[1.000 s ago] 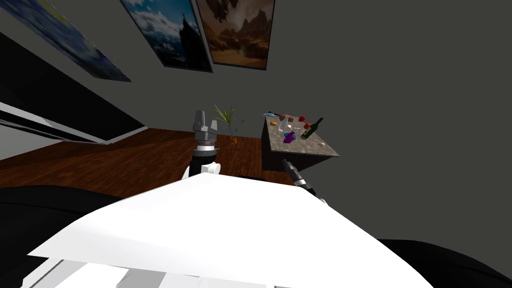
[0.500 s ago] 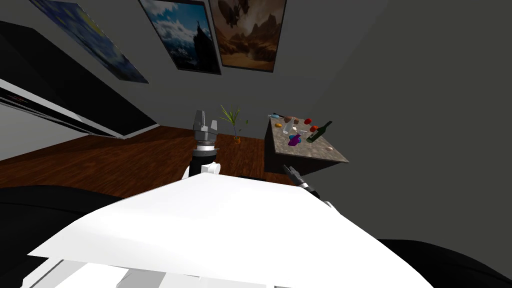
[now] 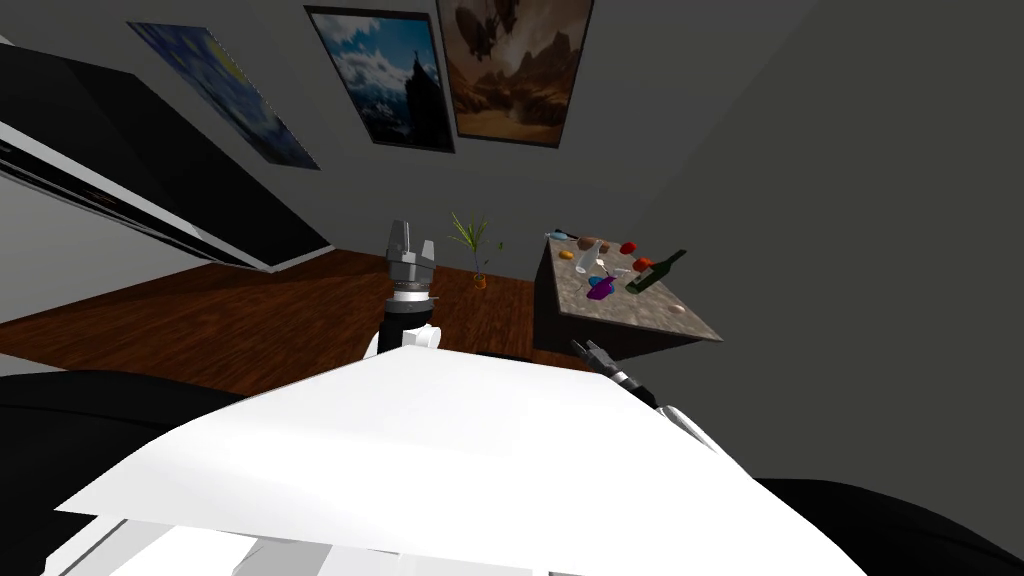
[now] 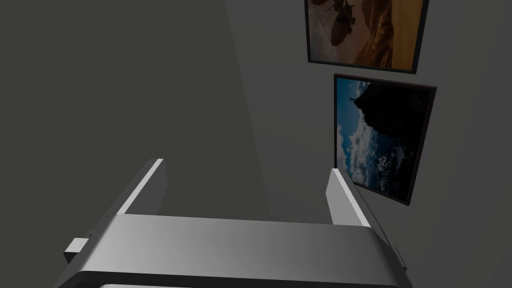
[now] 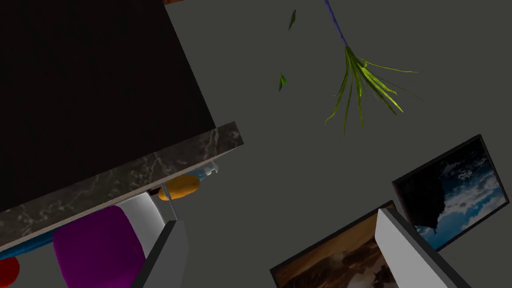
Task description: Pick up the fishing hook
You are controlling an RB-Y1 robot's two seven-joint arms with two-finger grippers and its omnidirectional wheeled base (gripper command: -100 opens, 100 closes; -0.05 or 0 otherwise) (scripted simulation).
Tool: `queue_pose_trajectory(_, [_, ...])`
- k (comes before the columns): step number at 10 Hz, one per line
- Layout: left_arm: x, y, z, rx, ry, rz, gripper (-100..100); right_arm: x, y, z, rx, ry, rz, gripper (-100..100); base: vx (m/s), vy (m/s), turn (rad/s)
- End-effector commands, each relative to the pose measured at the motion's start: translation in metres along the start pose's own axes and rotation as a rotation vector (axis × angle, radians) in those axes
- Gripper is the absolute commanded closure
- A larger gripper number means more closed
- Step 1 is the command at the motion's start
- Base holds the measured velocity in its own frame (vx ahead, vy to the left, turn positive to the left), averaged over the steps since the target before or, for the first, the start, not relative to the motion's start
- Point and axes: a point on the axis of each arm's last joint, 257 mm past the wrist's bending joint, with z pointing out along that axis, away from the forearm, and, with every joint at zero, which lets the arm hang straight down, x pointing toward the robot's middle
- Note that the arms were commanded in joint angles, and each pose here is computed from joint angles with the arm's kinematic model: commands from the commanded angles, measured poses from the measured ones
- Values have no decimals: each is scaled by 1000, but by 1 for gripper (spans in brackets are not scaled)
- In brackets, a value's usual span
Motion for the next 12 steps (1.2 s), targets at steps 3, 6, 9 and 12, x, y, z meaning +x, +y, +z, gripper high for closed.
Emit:
queue_pose_trajectory(3, [0,0,0,0,0,0,0,9,-27,-14,13,83,-97,-100,78,45,69])
queue_pose_trajectory(6, [0,0,0,0,0,0,0,15,-62,-31,33,169,-200,-100,91,60,59])
queue_pose_trajectory(9, [0,0,0,0,0,0,0,12,-82,-40,38,225,-273,-100,99,52,56])
queue_pose_trajectory(12, [0,0,0,0,0,0,0,7,-116,-57,57,302,-369,-100,102,37,58])
